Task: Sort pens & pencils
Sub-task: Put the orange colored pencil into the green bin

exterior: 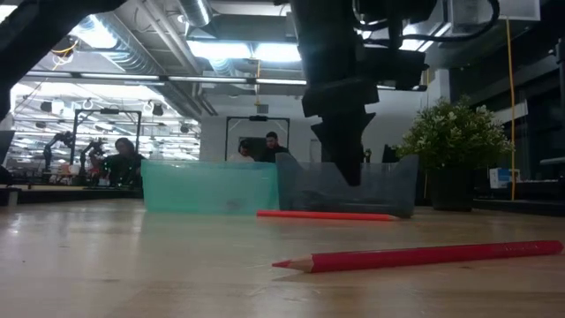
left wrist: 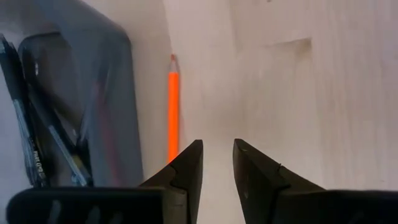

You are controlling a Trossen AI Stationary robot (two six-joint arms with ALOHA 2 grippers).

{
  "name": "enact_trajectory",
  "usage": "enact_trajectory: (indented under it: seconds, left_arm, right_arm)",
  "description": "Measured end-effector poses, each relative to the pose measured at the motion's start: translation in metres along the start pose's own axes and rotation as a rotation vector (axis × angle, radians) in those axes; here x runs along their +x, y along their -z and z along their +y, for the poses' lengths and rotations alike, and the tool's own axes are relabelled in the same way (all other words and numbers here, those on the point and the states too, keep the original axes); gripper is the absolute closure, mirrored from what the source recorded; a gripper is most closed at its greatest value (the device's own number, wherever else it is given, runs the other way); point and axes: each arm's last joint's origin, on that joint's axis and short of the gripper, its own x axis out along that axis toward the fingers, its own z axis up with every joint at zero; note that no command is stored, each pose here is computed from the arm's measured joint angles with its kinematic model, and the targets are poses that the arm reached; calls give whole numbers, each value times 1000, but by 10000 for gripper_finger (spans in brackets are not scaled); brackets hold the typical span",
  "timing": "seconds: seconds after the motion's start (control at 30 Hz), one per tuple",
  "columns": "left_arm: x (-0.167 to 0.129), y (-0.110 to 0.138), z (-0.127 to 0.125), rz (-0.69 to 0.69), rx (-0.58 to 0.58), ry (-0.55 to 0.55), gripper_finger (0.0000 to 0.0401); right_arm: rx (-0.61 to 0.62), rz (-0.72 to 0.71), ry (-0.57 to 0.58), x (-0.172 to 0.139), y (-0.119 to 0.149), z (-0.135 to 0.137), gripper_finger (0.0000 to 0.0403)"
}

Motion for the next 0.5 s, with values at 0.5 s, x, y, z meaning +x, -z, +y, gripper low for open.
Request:
enact_trajectory:
  seconds: [0.5]
  left_arm:
    - [25,6,13,-7,21,55,319]
  right_arm:
    - [0,0,0,0,0,0,334]
